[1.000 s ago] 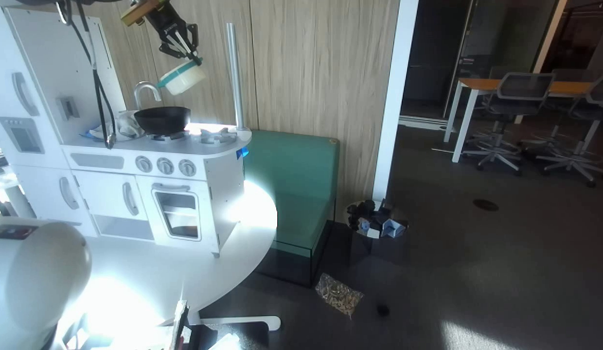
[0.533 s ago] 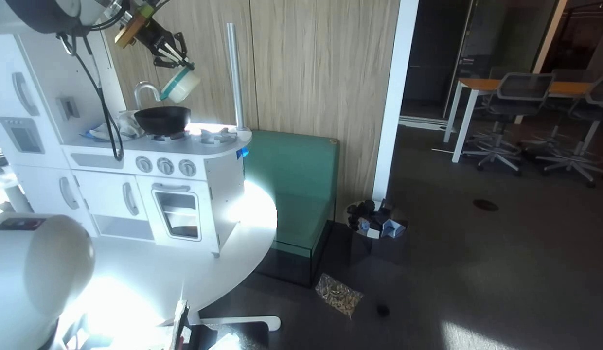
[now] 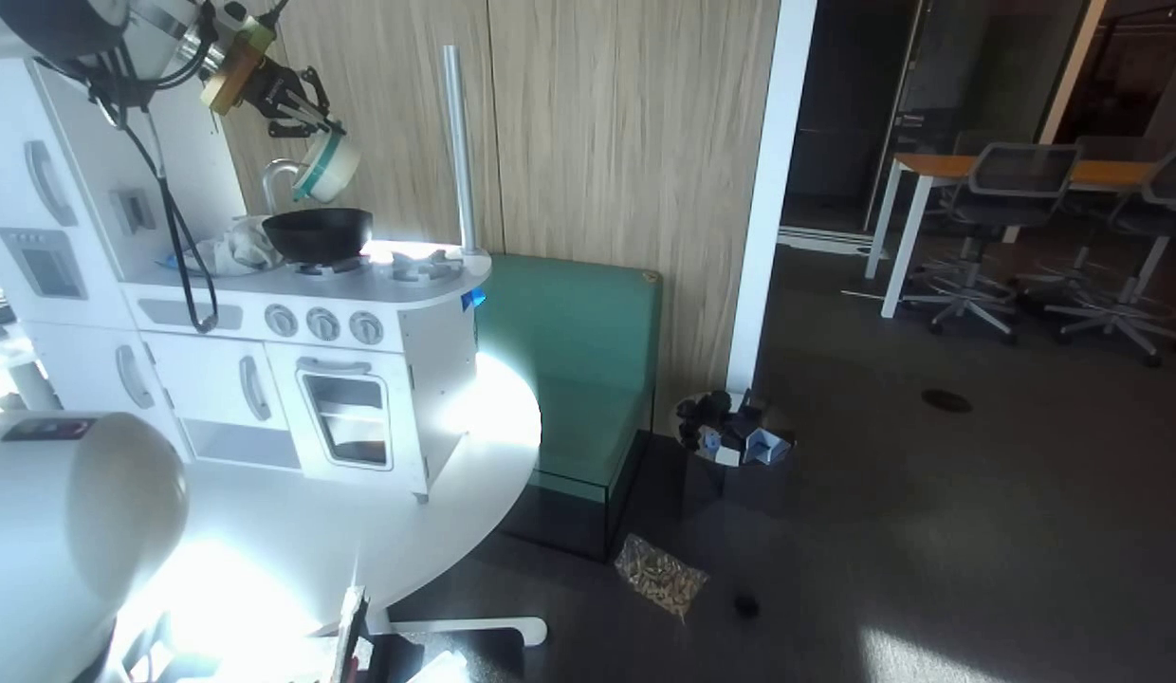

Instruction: Pick up the white bowl and pour all its contents into the black bowl, pick up the silver spoon from the sink and use it to mix the substance in the black bowl

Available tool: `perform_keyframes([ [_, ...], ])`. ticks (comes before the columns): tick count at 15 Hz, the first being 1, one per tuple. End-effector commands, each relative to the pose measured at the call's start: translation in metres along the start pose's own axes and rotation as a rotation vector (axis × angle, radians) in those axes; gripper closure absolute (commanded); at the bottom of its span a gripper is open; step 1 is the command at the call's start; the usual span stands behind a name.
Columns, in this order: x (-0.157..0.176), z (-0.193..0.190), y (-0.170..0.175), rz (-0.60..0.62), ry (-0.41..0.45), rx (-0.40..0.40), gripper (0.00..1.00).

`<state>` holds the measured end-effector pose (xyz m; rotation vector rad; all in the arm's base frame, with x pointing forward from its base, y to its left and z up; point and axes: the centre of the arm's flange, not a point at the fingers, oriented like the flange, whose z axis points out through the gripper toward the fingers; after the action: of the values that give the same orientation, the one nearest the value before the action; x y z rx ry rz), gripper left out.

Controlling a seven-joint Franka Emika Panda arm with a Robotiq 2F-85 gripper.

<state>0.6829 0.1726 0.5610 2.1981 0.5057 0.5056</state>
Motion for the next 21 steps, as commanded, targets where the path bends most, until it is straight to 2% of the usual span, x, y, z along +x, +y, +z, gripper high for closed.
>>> perform_keyframes([
  [1,-0.026,-0.005,-0.008,-0.074,0.125,-0.072,0.98],
  [5,-0.04,-0.013,-0.01,-0.129,0.203,-0.174,0.98],
  [13,-0.071,-0.036,-0.014,-0.075,0.358,-0.193,0.98],
  [17,-0.08,-0.016,0.004,-0.062,0.402,-0.283,0.98],
  [21,-0.091,0.012,0.003,-0.071,0.396,-0.282,0.98],
])
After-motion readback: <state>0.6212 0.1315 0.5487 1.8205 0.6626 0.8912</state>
